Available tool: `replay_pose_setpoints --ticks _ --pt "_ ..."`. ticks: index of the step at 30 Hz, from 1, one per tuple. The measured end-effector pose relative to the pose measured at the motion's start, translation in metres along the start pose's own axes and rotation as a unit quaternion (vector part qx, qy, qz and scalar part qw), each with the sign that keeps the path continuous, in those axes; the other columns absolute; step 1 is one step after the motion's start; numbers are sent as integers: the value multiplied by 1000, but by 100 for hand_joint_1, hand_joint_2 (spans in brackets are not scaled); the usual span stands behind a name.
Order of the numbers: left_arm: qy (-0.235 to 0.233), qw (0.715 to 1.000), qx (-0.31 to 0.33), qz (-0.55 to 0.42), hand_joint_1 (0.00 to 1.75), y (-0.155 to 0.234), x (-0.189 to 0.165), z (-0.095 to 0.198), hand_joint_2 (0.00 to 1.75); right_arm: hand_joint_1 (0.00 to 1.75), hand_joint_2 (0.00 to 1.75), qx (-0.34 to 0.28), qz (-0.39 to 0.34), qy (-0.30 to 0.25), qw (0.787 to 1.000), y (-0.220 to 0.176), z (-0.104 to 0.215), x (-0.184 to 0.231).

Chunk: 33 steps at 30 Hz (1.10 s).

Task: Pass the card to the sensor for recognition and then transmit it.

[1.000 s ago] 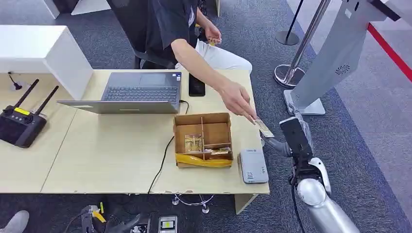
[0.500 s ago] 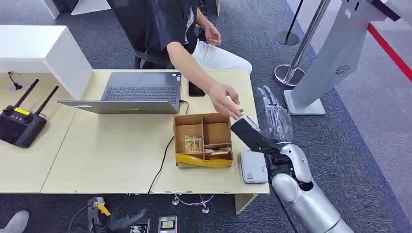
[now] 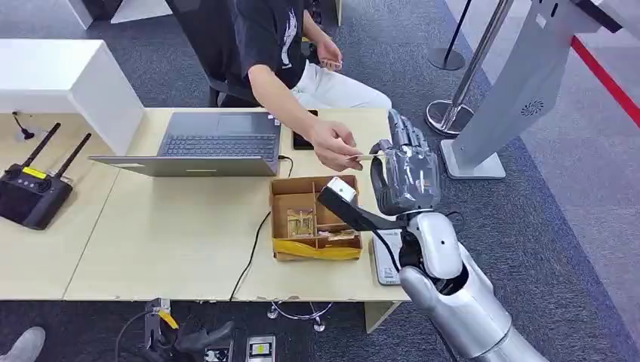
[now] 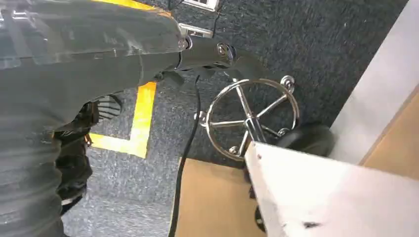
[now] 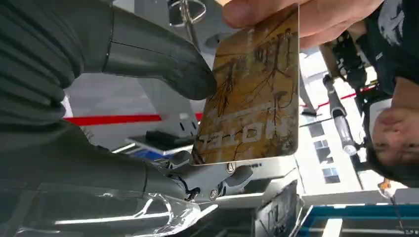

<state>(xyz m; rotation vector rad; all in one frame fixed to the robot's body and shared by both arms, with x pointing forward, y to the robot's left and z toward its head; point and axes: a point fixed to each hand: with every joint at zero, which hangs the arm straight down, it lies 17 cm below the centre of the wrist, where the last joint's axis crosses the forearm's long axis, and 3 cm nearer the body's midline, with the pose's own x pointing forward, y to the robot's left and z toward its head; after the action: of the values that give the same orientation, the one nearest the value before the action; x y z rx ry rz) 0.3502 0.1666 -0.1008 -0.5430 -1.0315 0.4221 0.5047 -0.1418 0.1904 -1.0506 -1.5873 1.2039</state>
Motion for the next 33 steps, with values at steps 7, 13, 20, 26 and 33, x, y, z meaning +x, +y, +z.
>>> replay_pose_setpoints --ticks 7,13,20,26,33 --pt "18 1000 -8 -18 0 -3 -8 -2 175 175 175 -54 40 -5 998 -30 -5 21" --pt "16 1000 5 -19 0 6 -10 1 175 175 175 -112 -66 -24 991 -53 24 41" --pt "15 1000 16 -18 0 14 -14 5 175 175 175 -129 -130 -16 983 -57 50 37" --pt "5 999 37 -7 0 29 -17 13 175 175 175 -113 -203 9 973 -26 85 20" --pt "-6 997 70 8 0 51 -19 24 175 0 175 -86 -221 10 971 -5 92 18"
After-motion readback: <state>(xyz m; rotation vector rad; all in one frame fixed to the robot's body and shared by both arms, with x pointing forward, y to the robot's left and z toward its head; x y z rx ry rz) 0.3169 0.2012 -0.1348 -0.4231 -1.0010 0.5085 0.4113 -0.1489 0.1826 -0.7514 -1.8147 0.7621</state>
